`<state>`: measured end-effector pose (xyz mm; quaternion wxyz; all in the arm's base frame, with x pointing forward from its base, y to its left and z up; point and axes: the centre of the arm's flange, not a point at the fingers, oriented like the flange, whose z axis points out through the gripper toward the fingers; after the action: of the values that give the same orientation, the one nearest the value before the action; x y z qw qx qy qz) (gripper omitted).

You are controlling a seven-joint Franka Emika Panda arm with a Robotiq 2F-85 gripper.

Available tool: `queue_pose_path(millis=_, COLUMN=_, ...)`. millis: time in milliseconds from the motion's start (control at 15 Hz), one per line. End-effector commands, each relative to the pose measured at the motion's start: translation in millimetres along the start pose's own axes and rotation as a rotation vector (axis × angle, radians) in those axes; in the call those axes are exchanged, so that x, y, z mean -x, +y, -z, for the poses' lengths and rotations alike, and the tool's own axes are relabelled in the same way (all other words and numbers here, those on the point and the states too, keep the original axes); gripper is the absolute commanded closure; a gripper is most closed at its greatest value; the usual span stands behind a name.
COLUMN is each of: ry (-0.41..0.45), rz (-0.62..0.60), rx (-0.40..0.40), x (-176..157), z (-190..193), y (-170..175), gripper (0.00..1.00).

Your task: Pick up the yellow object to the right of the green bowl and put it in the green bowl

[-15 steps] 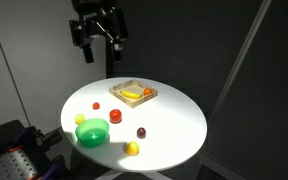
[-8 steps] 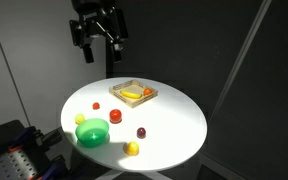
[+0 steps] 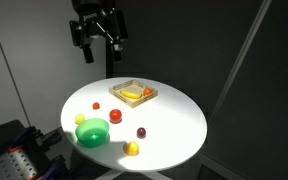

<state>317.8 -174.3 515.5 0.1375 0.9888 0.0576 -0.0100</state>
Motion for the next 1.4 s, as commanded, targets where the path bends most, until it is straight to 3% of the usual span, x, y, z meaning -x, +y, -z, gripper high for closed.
queue_pose_path(millis=0, ry=0.014, rz=0.015, rx=-0.025, x=-7, z=1, y=-6, gripper=0.00)
queue_pose_path(millis=267, ry=0.025, rz=0.049, rx=-0.059, x=-21, z=-2, y=-21, gripper=0.00)
queue_pose_path(millis=600, ry=0.058, rz=0.070, rx=-0.162, x=-50, z=-13, y=-46, gripper=0.00)
queue_pose_path(millis=933, ry=0.043, rz=0.024, rx=-0.240, x=-83, z=-40, y=-63, gripper=0.00)
queue_pose_path(millis=1333, ry=0.017, rz=-0.076, rx=-0.244, x=-117, z=-77, y=-81, gripper=0.00)
